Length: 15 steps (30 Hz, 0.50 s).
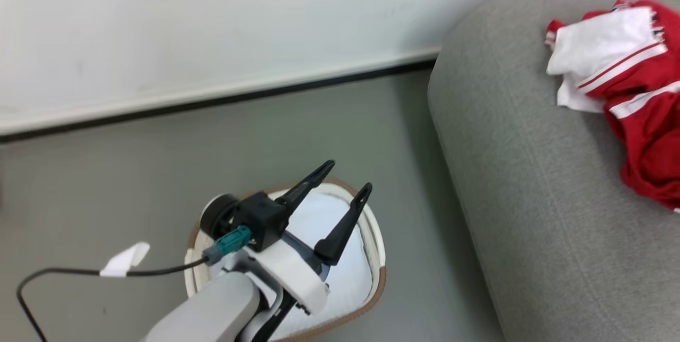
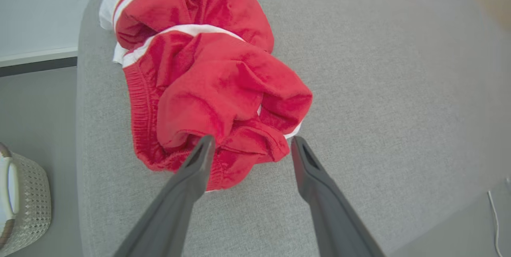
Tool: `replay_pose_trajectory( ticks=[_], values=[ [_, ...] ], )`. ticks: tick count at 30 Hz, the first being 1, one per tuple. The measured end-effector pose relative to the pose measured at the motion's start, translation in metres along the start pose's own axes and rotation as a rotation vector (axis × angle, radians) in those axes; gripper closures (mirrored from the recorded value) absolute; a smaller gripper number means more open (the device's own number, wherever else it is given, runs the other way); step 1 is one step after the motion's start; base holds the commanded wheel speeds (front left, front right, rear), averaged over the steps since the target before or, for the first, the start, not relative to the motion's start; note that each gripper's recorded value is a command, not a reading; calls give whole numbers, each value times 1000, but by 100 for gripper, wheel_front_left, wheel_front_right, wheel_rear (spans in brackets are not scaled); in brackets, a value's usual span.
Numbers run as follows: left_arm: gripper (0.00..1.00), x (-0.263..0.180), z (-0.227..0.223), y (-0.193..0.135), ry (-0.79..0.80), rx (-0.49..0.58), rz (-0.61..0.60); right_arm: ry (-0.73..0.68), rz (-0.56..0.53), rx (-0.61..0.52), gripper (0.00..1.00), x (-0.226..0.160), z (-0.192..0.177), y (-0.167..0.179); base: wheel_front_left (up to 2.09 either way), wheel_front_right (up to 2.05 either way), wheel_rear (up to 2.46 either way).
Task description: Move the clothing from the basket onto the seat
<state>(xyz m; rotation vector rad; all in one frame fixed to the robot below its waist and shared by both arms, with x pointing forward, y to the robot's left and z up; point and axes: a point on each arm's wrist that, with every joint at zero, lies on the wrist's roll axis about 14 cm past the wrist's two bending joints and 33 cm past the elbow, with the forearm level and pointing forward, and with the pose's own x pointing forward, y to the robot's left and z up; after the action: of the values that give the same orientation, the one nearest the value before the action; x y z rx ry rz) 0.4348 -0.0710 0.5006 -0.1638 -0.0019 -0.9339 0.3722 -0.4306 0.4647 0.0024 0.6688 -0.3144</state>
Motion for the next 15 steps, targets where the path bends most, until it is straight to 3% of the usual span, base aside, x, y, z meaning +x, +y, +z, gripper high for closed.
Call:
replay_pose_trajectory(
  ticks=[4, 9, 15],
  values=[
    [0, -10, 19, -4, -29, 21, 45, -107, 63, -20, 0, -29, 25, 13, 0, 0, 0],
    [0, -31, 58, 18, -114, 29, 191, -328, 163, -20, 0, -67, 64, 41, 0, 0, 0],
    [0, -83, 86, 56, -192, 21, 399, -519, 342, 62, 0, -88, 79, 111, 0, 0, 0]
  ],
)
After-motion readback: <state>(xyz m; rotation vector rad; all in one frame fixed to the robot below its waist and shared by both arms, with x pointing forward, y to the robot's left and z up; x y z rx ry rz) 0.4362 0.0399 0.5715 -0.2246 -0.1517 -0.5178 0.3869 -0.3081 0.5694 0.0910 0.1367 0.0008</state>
